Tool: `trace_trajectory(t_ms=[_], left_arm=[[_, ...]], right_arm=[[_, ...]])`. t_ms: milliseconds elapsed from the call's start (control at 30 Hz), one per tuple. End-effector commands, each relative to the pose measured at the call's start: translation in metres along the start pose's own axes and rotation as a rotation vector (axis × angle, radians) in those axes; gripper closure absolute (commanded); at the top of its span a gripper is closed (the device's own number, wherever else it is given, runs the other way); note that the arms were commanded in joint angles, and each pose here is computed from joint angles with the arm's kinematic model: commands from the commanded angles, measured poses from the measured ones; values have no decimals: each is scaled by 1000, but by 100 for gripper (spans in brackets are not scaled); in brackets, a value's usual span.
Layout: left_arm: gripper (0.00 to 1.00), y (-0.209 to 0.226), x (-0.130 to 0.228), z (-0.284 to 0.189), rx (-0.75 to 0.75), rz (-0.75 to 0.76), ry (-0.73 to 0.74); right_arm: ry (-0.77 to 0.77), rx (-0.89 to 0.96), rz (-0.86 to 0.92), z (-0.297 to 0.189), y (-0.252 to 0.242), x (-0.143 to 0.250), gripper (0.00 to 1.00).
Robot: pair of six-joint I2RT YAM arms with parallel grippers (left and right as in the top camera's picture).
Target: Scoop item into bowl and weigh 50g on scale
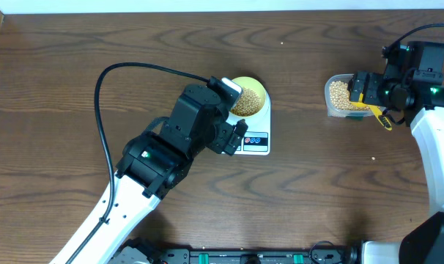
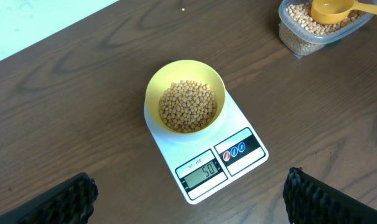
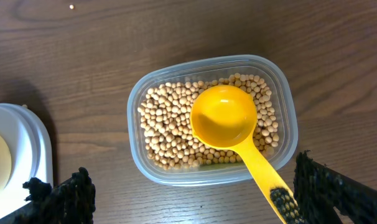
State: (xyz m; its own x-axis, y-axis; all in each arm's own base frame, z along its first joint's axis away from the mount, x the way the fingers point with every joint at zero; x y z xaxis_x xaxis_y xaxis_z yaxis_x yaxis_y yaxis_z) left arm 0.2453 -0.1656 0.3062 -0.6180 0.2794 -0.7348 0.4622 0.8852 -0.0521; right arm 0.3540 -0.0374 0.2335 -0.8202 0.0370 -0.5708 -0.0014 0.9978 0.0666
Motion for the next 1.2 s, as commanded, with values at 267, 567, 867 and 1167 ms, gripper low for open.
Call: trace_trajectory(t_ms=[267, 567, 867, 1167], left_arm=[[2, 0, 3, 2, -12, 6, 10], [3, 0, 3, 2, -12, 6, 10], [3, 1, 12, 1, -17, 10, 59], [3, 2, 12, 1, -18, 9, 62]], right_arm=[[-44, -1, 9, -12, 1, -10, 1], [-44, -1, 9, -12, 1, -10, 1], [-44, -1, 9, -12, 1, -10, 1], [-44, -1, 9, -12, 1, -10, 1]])
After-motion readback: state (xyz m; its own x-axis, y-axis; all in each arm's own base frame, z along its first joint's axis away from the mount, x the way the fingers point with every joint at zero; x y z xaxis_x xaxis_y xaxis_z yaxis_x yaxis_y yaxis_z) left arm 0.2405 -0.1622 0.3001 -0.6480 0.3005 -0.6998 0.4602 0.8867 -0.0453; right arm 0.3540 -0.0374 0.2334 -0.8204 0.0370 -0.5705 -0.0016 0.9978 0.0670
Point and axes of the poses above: each gripper's point midway between its finger pads, its own z axis out along the fingers, its own y axis along the line the jaws close on, x = y × z, the point moved 8 cm from there along -z, back along the fingers, and after that the axes turned 8 degrees about -z, right-handed, at the moved point
